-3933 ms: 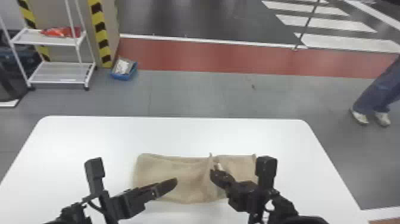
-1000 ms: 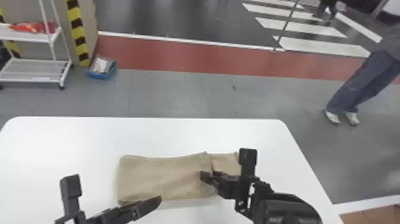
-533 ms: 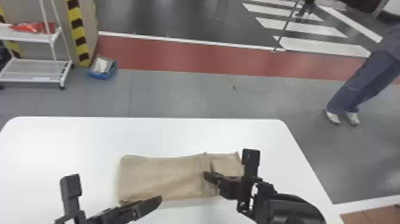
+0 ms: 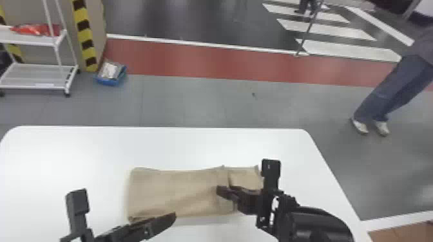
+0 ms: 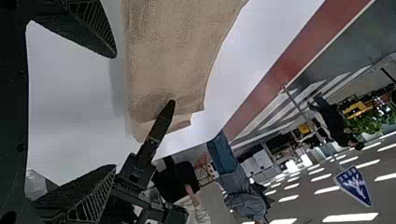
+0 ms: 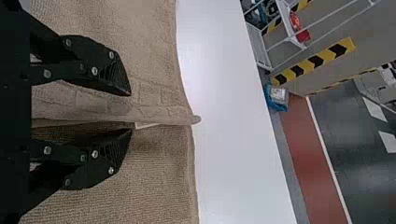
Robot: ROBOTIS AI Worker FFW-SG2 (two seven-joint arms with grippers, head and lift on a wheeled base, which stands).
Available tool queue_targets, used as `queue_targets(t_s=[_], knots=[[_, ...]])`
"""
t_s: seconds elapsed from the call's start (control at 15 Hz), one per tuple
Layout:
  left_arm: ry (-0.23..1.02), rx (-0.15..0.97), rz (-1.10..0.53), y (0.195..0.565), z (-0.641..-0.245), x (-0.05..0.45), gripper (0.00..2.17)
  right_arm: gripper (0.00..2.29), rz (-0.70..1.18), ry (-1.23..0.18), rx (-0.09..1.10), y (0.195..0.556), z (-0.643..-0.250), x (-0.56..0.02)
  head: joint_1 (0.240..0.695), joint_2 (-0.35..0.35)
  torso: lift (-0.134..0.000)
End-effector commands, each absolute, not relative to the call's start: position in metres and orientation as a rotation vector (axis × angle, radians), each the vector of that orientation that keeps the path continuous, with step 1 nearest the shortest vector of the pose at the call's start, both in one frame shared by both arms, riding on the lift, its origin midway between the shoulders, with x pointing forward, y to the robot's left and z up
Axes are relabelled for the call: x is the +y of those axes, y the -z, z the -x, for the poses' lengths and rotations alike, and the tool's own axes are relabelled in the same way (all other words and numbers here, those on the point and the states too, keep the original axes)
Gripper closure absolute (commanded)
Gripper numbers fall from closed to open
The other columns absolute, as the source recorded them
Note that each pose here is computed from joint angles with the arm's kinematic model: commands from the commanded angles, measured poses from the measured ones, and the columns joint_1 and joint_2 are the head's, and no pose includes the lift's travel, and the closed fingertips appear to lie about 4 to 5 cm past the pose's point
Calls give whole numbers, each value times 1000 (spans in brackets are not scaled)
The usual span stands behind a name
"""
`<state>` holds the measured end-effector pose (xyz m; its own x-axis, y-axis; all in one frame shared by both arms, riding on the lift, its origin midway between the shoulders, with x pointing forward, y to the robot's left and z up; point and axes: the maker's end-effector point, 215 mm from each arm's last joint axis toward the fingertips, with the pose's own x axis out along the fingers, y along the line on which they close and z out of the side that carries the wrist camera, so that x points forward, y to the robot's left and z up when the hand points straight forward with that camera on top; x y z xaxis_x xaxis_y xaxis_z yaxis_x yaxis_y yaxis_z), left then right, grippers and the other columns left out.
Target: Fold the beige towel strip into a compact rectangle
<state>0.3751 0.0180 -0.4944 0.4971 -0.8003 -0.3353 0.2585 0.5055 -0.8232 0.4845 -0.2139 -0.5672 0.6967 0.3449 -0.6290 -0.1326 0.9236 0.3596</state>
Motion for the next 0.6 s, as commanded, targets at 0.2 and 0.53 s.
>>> queue_targets(t_s=[0.2, 0.53], knots=[[730, 802, 788, 494, -373, 17, 36, 569, -293, -267, 756, 567, -491, -215, 695, -253, 0], [728, 800, 787, 494, -374, 18, 36, 1028, -296, -277, 772, 572, -490, -212, 695, -253, 0]])
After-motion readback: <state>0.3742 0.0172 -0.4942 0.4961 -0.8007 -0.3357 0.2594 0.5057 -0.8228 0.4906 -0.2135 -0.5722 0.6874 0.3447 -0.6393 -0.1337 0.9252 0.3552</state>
